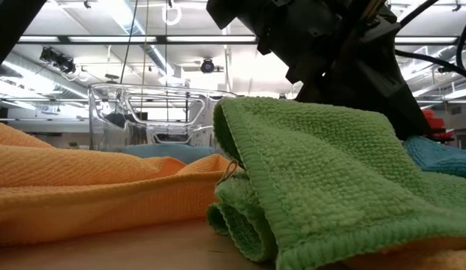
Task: Fold microfiber towels
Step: Fold the blue towel
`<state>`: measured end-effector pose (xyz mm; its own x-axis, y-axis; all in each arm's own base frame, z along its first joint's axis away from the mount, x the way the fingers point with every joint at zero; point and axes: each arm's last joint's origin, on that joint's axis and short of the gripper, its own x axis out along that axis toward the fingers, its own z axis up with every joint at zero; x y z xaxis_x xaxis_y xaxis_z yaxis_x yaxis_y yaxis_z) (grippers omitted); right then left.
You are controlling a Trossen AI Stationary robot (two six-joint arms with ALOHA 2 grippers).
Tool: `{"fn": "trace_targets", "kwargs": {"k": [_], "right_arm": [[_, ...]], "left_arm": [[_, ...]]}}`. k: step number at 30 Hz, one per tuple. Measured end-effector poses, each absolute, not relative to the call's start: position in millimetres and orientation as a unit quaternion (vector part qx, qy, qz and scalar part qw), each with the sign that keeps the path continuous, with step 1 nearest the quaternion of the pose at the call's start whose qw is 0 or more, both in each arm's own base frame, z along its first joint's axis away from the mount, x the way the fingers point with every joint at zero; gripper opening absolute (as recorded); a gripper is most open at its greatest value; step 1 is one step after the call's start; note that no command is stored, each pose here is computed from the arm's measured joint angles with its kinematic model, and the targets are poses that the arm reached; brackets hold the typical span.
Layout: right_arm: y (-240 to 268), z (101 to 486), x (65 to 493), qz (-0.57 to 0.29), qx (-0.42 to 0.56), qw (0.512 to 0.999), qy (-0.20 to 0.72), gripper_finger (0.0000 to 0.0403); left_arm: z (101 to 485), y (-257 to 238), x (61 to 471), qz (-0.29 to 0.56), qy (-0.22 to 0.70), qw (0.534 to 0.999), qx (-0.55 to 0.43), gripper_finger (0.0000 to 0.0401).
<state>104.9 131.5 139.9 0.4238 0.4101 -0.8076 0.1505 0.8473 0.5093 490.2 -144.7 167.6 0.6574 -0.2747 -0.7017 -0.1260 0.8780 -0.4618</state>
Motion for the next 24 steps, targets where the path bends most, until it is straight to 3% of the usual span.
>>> {"fn": "trace_targets", "kwargs": {"k": [10,24], "right_arm": [[131.1,139.7,104.9,0.083,0.252,0.807,0.528,0.0045],[130.9,139.9,105.3,0.06,0.281,0.8,0.526,0.011]], "left_arm": [[169.3,-144.9,491.0,-0.045,0.405,0.88,-0.245,0.0048],[176.8,-147.8,496.2,-0.079,0.375,0.879,-0.282,0.0046]]}}
